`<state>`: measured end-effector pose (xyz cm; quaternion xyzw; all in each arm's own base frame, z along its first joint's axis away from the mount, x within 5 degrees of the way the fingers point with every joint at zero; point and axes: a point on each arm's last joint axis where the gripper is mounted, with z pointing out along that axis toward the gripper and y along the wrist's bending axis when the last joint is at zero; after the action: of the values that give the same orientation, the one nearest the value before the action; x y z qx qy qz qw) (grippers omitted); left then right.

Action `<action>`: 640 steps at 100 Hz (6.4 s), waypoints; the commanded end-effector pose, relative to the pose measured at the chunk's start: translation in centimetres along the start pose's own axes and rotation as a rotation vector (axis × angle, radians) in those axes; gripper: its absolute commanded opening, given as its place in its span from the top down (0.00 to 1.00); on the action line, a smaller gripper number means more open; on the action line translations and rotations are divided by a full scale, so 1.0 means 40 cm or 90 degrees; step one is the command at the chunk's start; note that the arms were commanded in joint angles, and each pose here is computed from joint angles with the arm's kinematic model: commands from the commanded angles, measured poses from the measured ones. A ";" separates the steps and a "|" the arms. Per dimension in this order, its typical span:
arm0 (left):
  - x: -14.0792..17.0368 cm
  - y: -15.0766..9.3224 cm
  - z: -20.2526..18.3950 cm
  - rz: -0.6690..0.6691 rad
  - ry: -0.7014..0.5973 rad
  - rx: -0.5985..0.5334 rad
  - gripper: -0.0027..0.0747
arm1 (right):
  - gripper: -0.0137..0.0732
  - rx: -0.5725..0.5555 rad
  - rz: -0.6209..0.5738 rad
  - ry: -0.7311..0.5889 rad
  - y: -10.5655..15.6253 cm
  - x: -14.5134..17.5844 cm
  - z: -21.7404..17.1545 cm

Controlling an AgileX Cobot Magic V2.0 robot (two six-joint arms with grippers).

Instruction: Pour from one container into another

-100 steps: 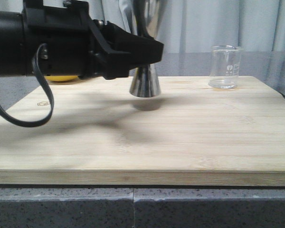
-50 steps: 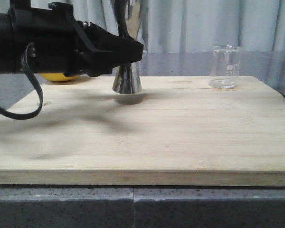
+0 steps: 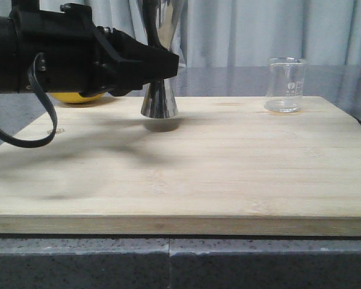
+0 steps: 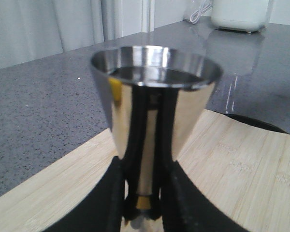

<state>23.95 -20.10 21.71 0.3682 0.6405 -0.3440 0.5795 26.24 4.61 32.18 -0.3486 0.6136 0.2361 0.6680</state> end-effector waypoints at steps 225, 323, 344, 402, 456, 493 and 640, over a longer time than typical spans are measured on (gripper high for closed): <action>-0.018 -0.019 -0.027 -0.017 -0.059 0.017 0.99 | 0.21 0.014 -0.017 -0.049 -0.002 -0.054 -0.009; -0.011 -0.016 -0.023 -0.028 -0.066 0.016 0.99 | 0.21 0.014 -0.017 -0.049 -0.002 -0.054 -0.009; -0.012 -0.016 -0.023 -0.028 -0.069 0.017 0.99 | 0.21 0.014 -0.017 -0.049 -0.002 -0.054 -0.009; -0.012 -0.016 -0.023 -0.027 -0.069 0.018 0.94 | 0.21 0.014 -0.017 -0.049 -0.002 -0.054 -0.009; -0.013 -0.017 -0.023 -0.027 -0.073 0.020 0.89 | 0.21 0.015 -0.017 -0.048 -0.002 -0.053 -0.009; -0.014 -0.017 -0.023 -0.027 -0.074 0.020 0.89 | 0.21 0.016 -0.017 -0.048 -0.003 -0.053 -0.008; -0.013 -0.023 -0.023 -0.024 -0.071 0.036 0.39 | 0.21 0.021 -0.016 -0.044 -0.005 -0.051 -0.008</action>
<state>22.62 -19.69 20.26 0.3705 0.6407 -0.3683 0.5626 26.44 4.44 32.02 -0.3417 0.6246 0.2255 0.6650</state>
